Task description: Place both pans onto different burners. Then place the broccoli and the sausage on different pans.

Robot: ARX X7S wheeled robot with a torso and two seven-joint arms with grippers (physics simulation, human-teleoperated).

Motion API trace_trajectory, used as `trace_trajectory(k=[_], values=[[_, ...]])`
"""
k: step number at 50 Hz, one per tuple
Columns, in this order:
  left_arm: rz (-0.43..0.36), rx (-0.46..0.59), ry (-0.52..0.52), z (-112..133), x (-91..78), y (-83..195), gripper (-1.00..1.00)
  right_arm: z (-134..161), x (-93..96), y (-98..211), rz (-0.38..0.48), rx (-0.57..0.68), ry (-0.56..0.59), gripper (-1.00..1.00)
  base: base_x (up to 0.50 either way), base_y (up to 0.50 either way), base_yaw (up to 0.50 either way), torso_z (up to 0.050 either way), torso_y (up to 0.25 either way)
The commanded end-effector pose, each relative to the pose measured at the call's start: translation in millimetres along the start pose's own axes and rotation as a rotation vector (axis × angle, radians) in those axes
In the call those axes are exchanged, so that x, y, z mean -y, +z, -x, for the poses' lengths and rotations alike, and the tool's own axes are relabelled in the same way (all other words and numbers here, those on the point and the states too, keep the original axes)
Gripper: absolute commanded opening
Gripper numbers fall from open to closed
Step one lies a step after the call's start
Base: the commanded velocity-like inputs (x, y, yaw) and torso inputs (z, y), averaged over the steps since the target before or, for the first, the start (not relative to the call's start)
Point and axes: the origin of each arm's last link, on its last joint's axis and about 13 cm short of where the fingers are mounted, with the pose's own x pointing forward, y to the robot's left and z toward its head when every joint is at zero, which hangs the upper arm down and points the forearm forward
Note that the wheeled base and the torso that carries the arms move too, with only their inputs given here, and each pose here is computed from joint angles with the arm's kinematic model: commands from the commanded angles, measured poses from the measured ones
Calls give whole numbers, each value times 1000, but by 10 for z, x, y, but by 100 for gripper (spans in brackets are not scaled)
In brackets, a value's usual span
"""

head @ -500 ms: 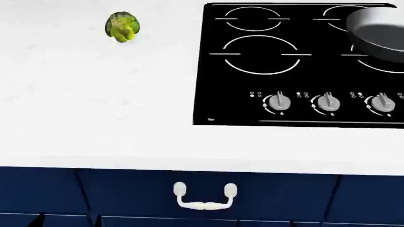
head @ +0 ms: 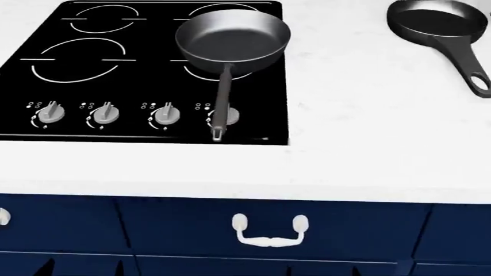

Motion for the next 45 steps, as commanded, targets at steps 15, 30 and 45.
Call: trace_trajectory(k=[15,30,45], values=[[5,-1,-2,2,2,6,100,6,-3,-7,-1,-12,3,100,0,-500,0,0,0],[8,4,-1,10,0,23,100,11,-5,-1,3,-7,1,100,0,-500,0,0,0],[5,-2,-4,3,4,9,100,4,-6,-7,0,-14,3,100,0,-500,0,0,0]])
